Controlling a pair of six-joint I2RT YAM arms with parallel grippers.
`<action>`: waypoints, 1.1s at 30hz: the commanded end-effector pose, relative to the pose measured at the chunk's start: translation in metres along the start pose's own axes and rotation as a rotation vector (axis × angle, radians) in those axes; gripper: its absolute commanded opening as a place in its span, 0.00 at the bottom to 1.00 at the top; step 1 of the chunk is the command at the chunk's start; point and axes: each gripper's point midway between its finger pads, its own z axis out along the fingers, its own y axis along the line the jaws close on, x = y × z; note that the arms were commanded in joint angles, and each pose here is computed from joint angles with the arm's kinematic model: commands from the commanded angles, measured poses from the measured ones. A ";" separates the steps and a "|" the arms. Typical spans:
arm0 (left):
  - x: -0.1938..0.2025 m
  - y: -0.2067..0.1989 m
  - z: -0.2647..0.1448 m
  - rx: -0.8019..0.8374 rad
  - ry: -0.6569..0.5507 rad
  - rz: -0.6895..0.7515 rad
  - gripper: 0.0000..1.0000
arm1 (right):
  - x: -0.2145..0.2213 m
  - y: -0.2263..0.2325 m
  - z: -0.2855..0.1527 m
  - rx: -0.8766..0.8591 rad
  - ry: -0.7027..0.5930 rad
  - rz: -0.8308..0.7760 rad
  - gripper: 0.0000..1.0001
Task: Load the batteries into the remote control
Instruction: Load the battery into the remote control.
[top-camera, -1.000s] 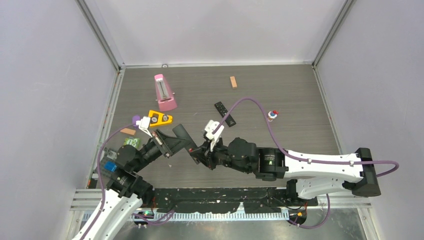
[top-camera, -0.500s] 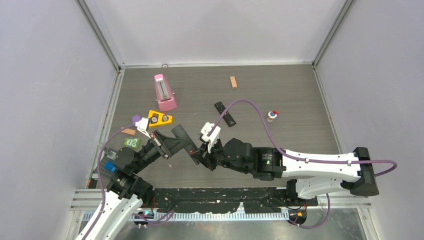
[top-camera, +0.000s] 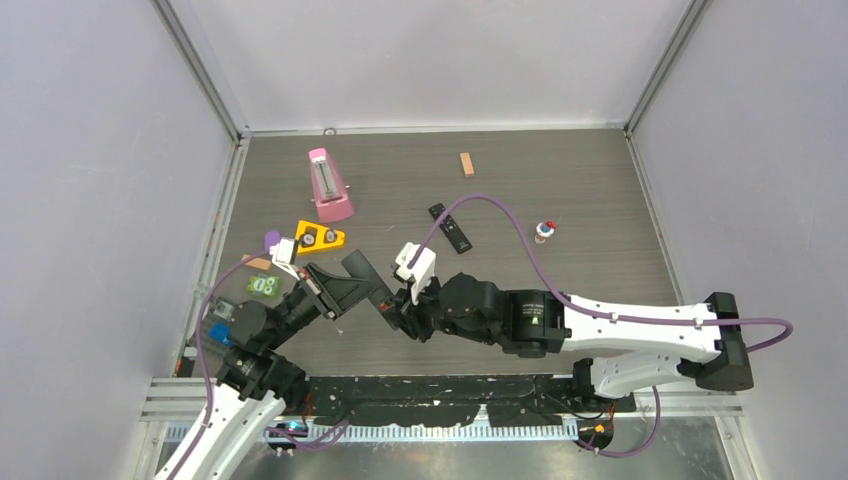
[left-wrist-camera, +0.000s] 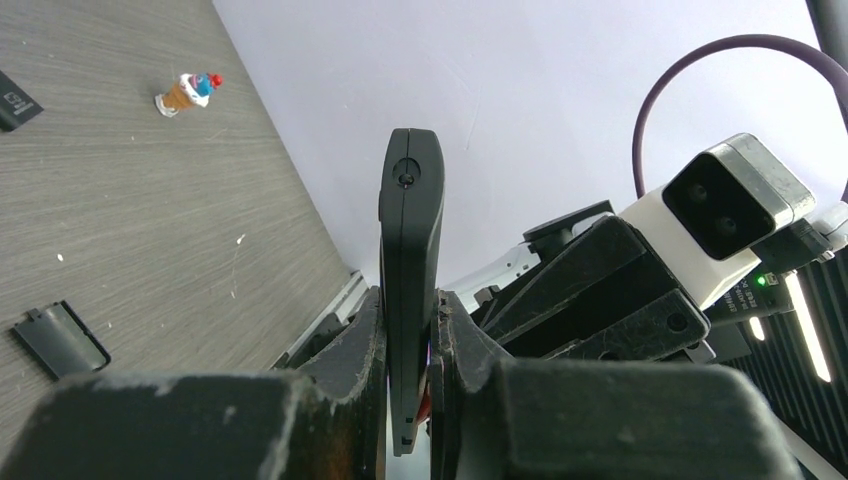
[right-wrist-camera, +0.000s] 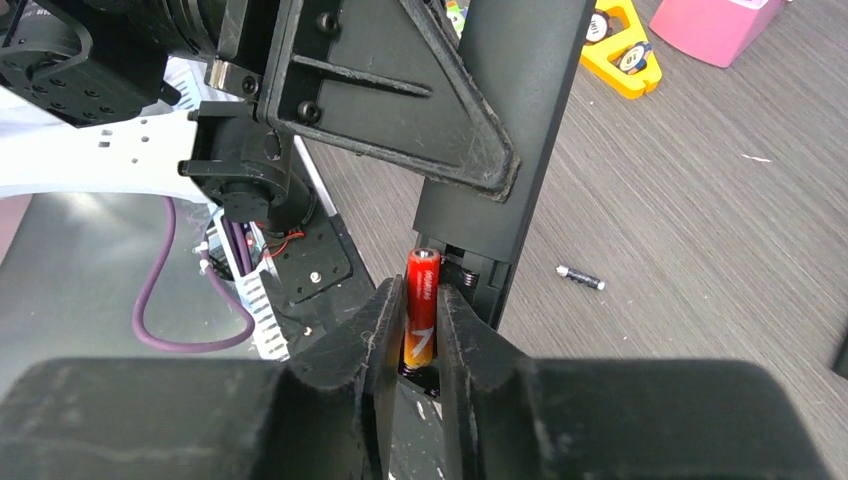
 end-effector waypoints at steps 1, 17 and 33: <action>-0.008 -0.020 -0.001 0.082 -0.041 0.032 0.00 | -0.011 0.004 -0.002 0.003 -0.001 0.025 0.27; -0.006 -0.007 0.000 0.050 -0.038 0.030 0.00 | -0.056 -0.016 -0.012 0.139 -0.094 0.159 0.44; -0.009 -0.029 -0.004 0.207 -0.079 0.136 0.00 | -0.041 -0.026 -0.008 0.001 -0.082 0.569 0.87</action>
